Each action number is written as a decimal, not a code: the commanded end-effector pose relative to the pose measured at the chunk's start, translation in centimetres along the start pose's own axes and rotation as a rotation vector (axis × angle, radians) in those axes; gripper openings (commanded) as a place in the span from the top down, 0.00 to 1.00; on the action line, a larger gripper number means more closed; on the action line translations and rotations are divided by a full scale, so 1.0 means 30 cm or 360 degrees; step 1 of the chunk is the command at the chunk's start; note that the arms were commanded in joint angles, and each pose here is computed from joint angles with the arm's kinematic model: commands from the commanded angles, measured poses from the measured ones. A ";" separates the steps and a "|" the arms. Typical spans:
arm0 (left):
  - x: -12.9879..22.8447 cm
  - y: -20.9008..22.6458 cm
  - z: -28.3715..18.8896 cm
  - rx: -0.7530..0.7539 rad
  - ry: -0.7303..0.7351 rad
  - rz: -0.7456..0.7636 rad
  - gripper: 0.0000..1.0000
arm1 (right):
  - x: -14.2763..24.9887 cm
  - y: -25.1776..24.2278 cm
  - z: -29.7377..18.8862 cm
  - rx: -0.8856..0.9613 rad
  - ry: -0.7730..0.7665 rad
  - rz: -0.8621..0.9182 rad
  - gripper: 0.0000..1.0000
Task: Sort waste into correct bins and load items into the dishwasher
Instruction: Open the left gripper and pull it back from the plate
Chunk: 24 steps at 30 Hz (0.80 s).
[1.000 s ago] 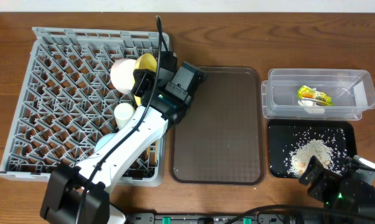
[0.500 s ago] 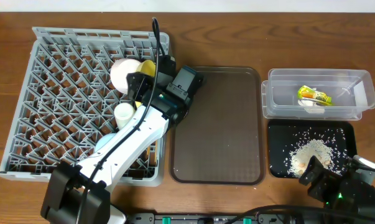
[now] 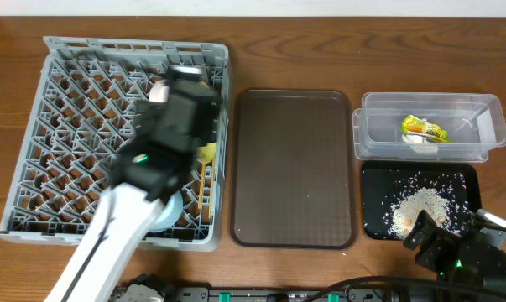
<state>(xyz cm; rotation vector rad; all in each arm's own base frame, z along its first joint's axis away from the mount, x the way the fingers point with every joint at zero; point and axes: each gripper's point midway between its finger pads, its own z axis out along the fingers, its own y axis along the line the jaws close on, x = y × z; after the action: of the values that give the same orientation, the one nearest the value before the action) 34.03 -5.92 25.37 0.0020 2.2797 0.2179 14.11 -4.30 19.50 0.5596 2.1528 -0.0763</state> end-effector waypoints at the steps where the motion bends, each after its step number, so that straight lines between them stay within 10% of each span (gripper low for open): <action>1: -0.041 0.019 -0.107 0.0406 -0.0019 -0.0435 0.02 | -0.004 -0.005 -0.003 0.0012 -0.0008 0.0016 0.01; 9: -0.021 0.239 -0.155 0.0285 -0.0055 -0.0726 0.02 | -0.005 -0.005 -0.003 0.0012 -0.0009 0.0016 0.01; 24: 0.069 0.226 -0.096 0.0251 0.0172 -0.0720 0.01 | -0.004 -0.005 -0.003 0.0012 -0.0008 0.0015 0.01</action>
<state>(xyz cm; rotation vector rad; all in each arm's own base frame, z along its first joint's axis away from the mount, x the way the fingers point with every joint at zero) 29.77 0.48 26.15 -0.4456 2.3392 -0.1886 14.11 -4.31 19.50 0.5597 2.1527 -0.0767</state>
